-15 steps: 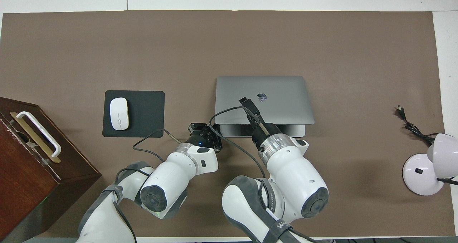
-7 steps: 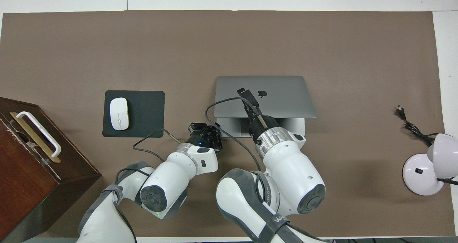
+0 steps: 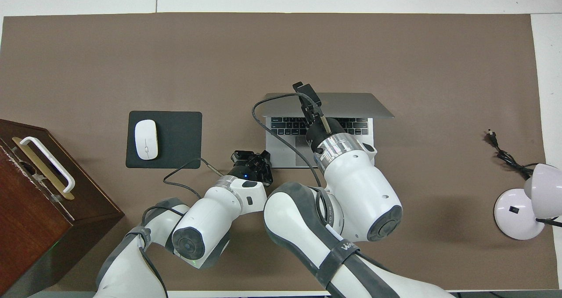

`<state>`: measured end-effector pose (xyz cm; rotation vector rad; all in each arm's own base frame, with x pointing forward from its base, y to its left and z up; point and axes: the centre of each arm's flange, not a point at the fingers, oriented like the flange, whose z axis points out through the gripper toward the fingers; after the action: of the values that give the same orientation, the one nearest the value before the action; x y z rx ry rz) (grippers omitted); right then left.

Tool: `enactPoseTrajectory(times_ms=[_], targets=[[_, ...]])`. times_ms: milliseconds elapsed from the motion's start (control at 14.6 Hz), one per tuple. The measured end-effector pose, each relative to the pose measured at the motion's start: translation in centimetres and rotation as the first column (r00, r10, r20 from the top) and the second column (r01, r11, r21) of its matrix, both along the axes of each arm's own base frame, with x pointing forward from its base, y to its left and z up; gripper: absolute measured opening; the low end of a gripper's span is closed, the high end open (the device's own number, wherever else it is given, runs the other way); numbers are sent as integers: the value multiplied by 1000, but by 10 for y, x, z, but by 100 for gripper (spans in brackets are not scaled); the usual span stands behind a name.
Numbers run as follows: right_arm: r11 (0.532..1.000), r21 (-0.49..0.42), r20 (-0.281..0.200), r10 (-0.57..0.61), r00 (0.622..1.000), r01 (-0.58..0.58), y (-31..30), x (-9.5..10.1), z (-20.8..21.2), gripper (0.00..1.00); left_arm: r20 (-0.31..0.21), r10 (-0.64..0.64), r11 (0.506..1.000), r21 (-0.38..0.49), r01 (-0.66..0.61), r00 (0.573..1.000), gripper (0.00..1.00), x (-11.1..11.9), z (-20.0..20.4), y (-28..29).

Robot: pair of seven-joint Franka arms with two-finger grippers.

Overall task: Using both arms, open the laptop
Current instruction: 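Lift the lid upward and away with the right gripper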

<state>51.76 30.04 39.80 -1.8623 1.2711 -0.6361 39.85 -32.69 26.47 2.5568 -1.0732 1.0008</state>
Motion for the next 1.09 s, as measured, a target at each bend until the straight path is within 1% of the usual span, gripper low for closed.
enactPoseTrajectory(times_ms=[342,479,616,889,1094], targets=[[998,55,0,-17,1000,17,-15,37,15,100,2,-3,1000,2,3,1000,1,0,0,0],[997,72,-4,-20,1000,21,-21,49,19,100,3,-4,1000,2,4,1000,1,0,0,0],[997,79,-3,-24,1000,24,-28,58,22,100,4,-5,1000,3,5,1000,1,0,0,0],[996,88,8,-34,999,33,-32,67,26,100,4,-5,1000,4,5,1000,1,0,0,0],[995,101,1,-26,1000,26,-36,75,29,100,5,-5,1000,4,5,1000,1,0,0,0]])
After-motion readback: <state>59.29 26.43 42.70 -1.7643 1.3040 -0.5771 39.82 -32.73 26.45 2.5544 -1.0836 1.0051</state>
